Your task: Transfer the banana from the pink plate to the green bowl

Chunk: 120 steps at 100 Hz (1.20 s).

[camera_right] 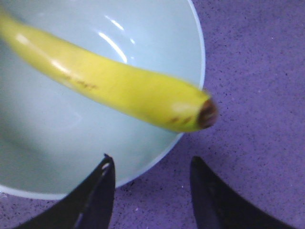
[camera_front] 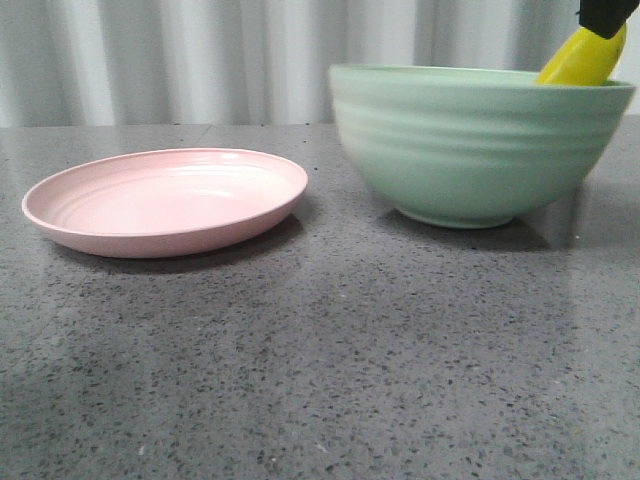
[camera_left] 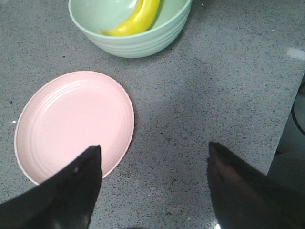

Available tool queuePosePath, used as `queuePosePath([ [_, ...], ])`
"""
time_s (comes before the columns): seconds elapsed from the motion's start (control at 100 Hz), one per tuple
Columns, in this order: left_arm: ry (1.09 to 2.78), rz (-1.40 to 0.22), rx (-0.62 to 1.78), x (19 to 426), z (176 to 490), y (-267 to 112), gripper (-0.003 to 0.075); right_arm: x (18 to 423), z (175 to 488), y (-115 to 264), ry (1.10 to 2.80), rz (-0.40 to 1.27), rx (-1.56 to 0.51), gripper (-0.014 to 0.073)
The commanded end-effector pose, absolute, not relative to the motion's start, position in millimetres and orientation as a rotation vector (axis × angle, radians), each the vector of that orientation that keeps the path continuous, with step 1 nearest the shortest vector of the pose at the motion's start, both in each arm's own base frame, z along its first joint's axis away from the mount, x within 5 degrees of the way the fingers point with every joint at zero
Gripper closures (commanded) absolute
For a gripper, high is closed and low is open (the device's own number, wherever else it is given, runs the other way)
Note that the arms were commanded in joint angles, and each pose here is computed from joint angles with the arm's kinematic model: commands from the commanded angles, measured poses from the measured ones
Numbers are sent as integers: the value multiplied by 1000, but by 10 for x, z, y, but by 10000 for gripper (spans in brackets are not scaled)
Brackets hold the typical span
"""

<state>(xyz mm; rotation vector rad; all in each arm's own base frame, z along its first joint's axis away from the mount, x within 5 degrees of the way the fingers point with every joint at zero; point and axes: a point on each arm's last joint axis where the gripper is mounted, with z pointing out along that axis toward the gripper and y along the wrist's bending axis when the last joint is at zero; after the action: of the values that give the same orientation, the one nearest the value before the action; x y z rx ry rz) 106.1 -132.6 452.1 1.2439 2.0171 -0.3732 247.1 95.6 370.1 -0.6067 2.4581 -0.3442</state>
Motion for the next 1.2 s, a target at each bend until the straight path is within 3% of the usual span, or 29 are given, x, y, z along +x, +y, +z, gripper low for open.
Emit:
queuePosePath([
  [0.0, 1934, -432, 1178, 1029, 4672, -1317, 288, 2467, 3922, 903, 2355, -362, -566, 289],
  [0.19, 1940, -436, 1170, 1029, 4672, -1317, 290, 2438, 4120, 878, 2330, -353, -526, 295],
  [0.26, 1946, -449, 1144, 1013, 4687, -1295, 319, 2389, 4198, 849, 2315, -346, -510, 346],
  [0.33, 1967, -489, 1075, 1014, 4701, -1297, 405, 2297, 4270, 806, 2299, -325, -493, 460],
  [0.43, 1963, -517, 1047, 965, 4730, -1247, 595, 2118, 4382, 749, 2280, -250, -466, 673],
  [0.51, 1957, -541, 1033, 920, 4727, -1208, 743, 1938, 4506, 697, 2232, -163, -443, 675],
  [0.8, 1765, -660, 844, 702, 4599, -927, 739, 1219, 4813, 419, 1875, 64, -381, 674],
  [1.01, 1653, -675, 784, 524, 4213, -682, 739, 822, 4581, 235, 1710, 107, -374, 674],
  [1.19, 1595, -693, 751, 390, 3802, -515, 739, 577, 4191, 136, 1597, 136, -382, 674],
])
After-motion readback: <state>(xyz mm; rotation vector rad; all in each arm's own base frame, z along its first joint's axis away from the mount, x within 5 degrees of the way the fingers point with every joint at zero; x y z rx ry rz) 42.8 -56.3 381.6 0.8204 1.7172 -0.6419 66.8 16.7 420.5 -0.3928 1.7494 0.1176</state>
